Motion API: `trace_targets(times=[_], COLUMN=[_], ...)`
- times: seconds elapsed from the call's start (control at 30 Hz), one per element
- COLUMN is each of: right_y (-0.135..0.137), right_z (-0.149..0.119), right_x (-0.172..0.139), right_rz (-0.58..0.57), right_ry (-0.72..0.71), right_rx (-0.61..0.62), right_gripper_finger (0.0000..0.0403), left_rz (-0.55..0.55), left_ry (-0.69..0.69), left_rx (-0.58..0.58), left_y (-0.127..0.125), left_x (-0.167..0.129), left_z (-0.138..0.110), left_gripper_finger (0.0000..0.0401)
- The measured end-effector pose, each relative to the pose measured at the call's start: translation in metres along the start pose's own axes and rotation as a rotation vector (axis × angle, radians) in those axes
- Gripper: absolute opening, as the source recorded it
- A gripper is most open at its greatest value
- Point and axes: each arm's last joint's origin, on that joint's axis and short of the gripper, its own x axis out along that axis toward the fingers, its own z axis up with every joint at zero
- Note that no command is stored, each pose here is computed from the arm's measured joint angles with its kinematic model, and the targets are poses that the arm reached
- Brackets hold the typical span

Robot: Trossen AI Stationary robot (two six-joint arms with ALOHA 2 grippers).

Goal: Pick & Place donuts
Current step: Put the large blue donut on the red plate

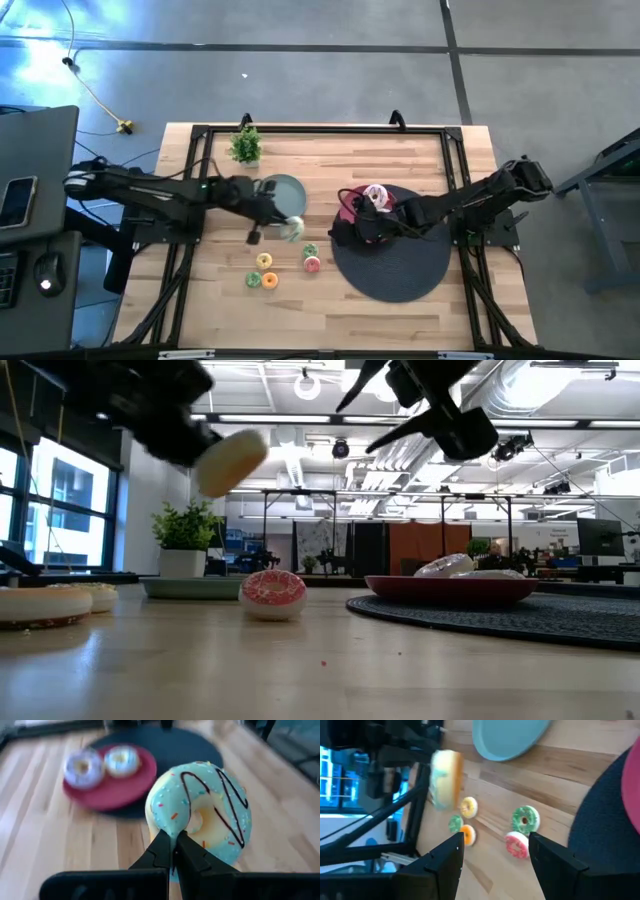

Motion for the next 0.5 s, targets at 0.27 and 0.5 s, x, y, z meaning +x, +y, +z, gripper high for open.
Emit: trace_targets(times=[0.27, 0.5], right_y=[0.003, 0.002], right_z=[0.000, 0.004], right_x=[0.000, 0.001], right_rz=[0.022, 0.014], right_ry=[-0.103, -0.119], right_rx=[0.002, 0.009], right_gripper_finger=[0.0267, 0.0301], left_rz=[-0.034, -0.061], left_ry=[0.016, 0.029], left_rx=[0.144, 0.266], left_y=[0.018, 0.030], left_x=[0.037, 0.061], left_z=[0.032, 0.067], left_gripper_finger=[0.0000, 0.0000])
